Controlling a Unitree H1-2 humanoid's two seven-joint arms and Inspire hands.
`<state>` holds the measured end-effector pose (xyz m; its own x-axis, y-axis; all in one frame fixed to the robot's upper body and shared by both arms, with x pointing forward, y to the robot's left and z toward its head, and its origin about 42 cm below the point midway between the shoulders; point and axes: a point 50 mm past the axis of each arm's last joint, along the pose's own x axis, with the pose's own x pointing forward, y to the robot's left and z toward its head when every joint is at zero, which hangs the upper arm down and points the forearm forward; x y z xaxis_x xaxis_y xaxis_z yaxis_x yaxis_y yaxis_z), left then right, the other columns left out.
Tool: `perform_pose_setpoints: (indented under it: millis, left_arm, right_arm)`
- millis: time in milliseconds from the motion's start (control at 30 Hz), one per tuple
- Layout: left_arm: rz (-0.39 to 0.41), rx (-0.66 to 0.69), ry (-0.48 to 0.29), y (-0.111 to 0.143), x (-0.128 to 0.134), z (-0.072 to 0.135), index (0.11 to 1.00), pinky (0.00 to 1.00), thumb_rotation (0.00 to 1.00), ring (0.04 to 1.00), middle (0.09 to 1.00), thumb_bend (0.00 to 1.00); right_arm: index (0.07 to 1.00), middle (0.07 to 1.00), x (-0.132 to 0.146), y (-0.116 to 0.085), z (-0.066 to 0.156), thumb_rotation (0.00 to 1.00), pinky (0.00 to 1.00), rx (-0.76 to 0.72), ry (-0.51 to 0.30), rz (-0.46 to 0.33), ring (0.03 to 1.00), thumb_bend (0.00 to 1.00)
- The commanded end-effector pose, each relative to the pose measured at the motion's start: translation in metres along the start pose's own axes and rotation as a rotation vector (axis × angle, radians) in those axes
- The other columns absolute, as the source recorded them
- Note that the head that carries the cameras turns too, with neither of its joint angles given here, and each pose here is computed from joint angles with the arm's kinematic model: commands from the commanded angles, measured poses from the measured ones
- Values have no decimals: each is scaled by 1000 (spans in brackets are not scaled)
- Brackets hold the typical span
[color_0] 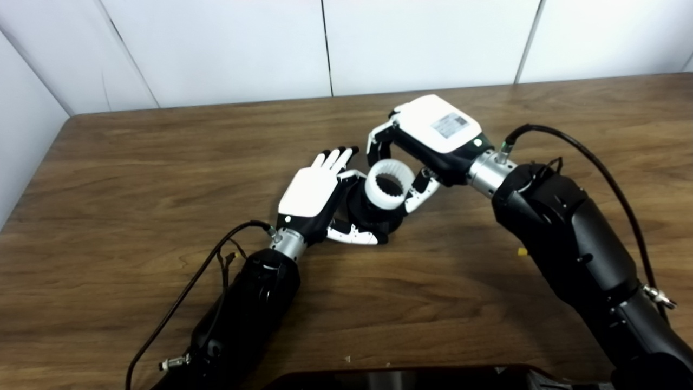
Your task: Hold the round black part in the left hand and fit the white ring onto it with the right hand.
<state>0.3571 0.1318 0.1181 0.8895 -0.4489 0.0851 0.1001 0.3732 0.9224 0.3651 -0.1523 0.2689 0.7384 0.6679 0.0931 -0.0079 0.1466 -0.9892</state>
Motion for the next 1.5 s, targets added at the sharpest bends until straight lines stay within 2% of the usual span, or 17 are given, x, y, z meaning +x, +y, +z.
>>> perform_pose_setpoints:
  millis: [0, 400, 767, 1233, 1467]
  left_arm:
    - [-122, 63, 24, -23, -8, -1, 662, 1000, 441, 1000, 1000, 1000]
    - [-119, 69, 24, -23, -8, 0, 662, 1000, 456, 1000, 1000, 1000]
    - [-115, 70, 20, -23, -9, 0, 661, 1000, 458, 1000, 1000, 1000]
    - [-116, 70, 20, -22, -10, 1, 660, 1000, 452, 1000, 1000, 1000]
    - [-115, 79, 19, -22, -9, 0, 661, 1000, 465, 1000, 1000, 1000]
  right_arm:
    - [523, 462, 11, -19, 3, 8, 813, -37, -38, -57, 654, 526]
    - [523, 462, 20, -4, 3, 8, 786, -25, -47, -43, 644, 526]
    - [523, 465, 28, 7, 1, 9, 804, -23, -20, 5, 659, 526]
    - [526, 461, 32, 22, 0, 8, 802, -23, -6, 26, 660, 526]
    - [527, 464, 31, 24, -1, 9, 797, -20, -5, 39, 664, 525]
